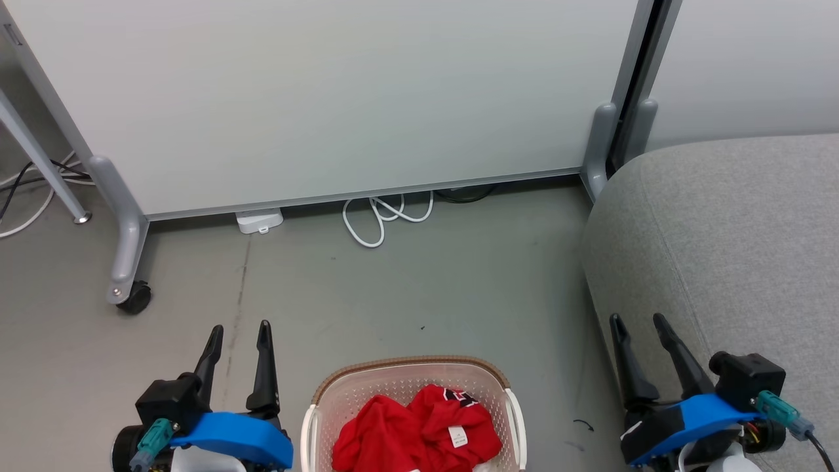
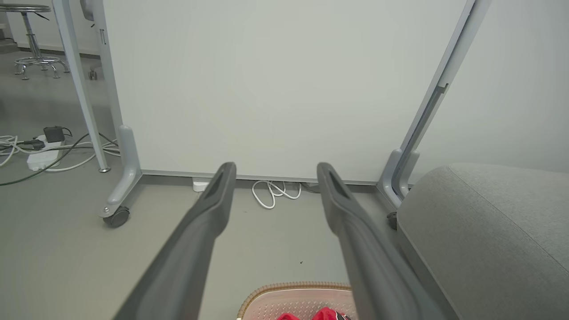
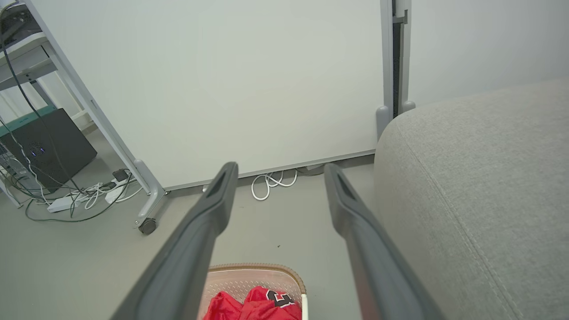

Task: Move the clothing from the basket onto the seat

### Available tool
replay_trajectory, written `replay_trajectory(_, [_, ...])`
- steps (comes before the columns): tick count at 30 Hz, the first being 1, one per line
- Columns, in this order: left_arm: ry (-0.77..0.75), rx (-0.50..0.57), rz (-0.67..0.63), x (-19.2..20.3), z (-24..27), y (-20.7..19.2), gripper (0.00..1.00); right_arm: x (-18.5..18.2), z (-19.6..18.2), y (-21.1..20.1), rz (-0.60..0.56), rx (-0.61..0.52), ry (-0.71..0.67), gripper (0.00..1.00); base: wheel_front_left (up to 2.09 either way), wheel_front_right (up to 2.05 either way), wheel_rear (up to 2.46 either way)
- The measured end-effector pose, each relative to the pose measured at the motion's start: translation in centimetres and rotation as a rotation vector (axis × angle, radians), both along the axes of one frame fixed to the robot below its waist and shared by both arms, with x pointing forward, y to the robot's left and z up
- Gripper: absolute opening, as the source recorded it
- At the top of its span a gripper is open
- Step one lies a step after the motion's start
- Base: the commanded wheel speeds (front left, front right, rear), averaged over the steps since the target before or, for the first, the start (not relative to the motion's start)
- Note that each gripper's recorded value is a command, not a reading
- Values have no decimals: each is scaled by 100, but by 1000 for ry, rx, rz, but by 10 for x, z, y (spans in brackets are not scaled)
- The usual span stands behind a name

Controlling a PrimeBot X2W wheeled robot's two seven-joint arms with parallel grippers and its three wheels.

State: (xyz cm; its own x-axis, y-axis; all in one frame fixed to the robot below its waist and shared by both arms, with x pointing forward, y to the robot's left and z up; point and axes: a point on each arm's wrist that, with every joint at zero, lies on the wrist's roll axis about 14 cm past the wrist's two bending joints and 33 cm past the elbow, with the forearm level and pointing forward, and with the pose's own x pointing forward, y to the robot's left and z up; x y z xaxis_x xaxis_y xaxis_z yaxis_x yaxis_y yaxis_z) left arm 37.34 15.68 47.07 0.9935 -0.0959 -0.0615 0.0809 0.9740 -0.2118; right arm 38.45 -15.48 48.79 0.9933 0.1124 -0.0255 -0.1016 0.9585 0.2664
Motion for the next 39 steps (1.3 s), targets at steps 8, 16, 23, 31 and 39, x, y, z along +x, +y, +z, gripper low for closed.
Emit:
replay_trajectory(8, [-6, 8, 5, 0, -1, 0, 100, 0, 0, 0, 7, -61, -6, 100, 0, 0, 0])
replay_trajectory(16, [5, 5, 1, -2, -7, -1, 100, 0, -1, 0, 15, -110, -14, 100, 0, 0, 0])
replay_trajectory(23, [-4, 34, -7, -1, -7, -3, 100, 0, -1, 3, 28, -154, -24, 100, 0, 0, 0])
replay_trajectory(31, [-5, 50, -10, 0, -7, -3, 100, 1, -2, 4, 35, -168, -26, 100, 0, 0, 0])
replay_trajectory(39, [-4, 55, -9, 0, -8, -2, 100, 1, -3, 6, 39, -167, -23, 100, 0, 0, 0])
